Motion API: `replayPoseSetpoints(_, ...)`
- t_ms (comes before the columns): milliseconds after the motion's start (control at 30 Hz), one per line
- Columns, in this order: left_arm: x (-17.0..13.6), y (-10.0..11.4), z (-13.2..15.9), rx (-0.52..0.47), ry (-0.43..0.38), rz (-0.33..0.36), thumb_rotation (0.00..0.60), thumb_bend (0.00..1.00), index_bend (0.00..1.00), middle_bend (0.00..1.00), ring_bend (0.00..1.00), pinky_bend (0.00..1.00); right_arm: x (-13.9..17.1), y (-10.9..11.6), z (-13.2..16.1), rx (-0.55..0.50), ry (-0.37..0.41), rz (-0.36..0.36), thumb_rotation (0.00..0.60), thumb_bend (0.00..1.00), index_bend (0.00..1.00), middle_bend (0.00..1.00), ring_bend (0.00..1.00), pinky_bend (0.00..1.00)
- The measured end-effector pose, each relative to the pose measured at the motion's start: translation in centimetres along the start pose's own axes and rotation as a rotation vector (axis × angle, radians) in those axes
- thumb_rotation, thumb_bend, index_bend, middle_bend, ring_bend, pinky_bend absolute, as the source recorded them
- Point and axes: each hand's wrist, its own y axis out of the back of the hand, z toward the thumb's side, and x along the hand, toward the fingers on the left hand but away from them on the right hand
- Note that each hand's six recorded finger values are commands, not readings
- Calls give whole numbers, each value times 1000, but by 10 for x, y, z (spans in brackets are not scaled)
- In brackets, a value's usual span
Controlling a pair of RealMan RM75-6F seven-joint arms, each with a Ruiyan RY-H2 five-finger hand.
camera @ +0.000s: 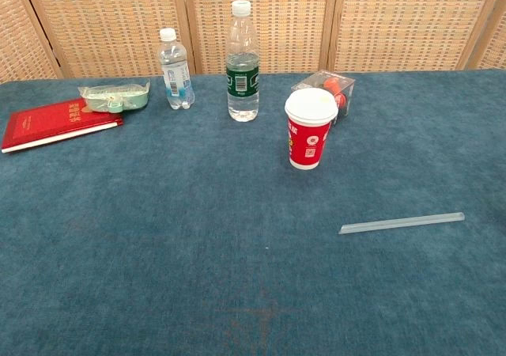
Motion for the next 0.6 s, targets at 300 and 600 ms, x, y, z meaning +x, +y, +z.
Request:
replayPoseSetpoints(300, 3, -5, 1, 14, 6, -13, 600, 54, 0, 0, 0, 0, -59, -48, 24, -78, 121, 178, 600, 292, 479, 66, 0, 0)
replayPoseSetpoints(600, 4, -8, 1, 20, 10, -23, 600, 54, 0, 0, 0, 0, -89, -109, 43, 26, 91, 312, 600, 357, 489, 78, 0, 0)
